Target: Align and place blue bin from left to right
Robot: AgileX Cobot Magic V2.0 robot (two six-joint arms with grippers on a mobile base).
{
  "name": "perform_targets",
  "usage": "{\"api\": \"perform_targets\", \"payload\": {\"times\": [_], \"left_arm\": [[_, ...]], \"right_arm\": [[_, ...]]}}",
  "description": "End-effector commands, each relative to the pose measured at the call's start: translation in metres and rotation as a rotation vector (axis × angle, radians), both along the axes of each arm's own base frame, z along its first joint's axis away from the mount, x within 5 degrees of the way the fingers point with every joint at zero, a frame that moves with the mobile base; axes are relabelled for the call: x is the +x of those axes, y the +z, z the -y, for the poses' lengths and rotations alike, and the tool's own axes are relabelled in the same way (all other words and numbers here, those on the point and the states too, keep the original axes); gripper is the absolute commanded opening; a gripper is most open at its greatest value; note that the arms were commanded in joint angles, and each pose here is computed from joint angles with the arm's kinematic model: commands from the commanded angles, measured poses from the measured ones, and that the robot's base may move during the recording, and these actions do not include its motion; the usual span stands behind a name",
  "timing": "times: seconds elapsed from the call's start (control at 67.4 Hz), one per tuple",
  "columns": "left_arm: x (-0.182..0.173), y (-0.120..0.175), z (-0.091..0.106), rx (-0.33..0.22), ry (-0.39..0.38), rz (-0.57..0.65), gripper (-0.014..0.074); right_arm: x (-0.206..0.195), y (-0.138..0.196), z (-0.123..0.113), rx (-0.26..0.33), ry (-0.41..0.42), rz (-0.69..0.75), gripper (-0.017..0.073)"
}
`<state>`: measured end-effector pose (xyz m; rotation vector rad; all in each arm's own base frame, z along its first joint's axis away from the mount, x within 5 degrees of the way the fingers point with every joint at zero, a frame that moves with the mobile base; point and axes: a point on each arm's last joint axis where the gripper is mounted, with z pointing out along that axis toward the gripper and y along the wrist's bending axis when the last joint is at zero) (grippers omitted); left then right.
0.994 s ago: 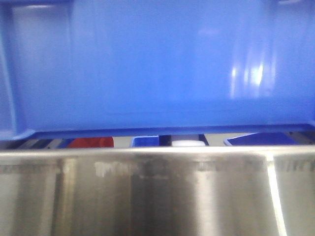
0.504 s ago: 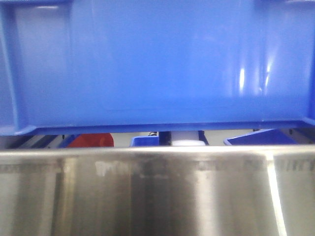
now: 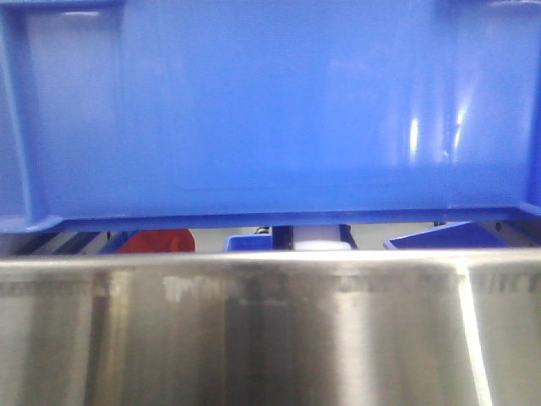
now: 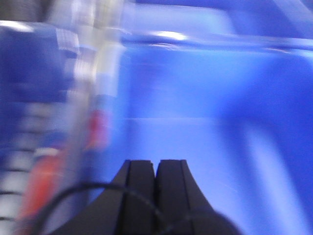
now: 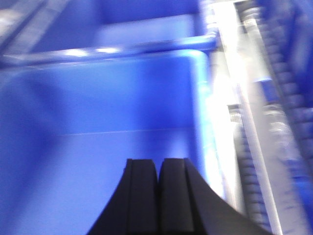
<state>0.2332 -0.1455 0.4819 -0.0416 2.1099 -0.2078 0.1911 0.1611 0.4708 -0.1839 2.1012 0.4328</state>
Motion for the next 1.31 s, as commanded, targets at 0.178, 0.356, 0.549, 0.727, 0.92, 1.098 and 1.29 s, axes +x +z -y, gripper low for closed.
{"api": "perform_targets", "payload": {"times": [0.178,0.356,0.549,0.727,0.92,1.098,1.29], "left_arm": [[-0.042,-0.002,-0.023,-0.08,-0.152,0.165,-0.0111],[-0.07,-0.021,-0.033,-0.141,-0.308,0.356,-0.0111],[-0.105,-0.05,-0.046,-0.203,-0.455,0.555,-0.0111],[-0.128,-0.078,-0.063,-0.198,-0.482,0.584,-0.0111],[-0.147,-0.073,-0.08,-0.231,-0.473,0.65,-0.0111],[-0.153,-0.07,-0.084,-0.243,-0.471,0.674,-0.0111],[-0.153,-0.07,-0.084,-0.243,-0.471,0.674,-0.0111]], "right_arm": [[-0.028,-0.002,0.024,0.055,0.095,0.203,-0.0079],[-0.053,-0.014,0.043,0.052,0.196,0.388,-0.0079],[-0.077,-0.032,0.063,0.052,0.252,0.499,-0.0079],[-0.101,-0.044,0.078,0.114,0.314,0.665,-0.0079],[-0.113,-0.052,0.09,0.135,0.315,0.694,-0.0079],[-0.113,-0.052,0.091,0.132,0.311,0.689,-0.0079],[-0.113,-0.052,0.091,0.132,0.311,0.689,-0.0079]]}}
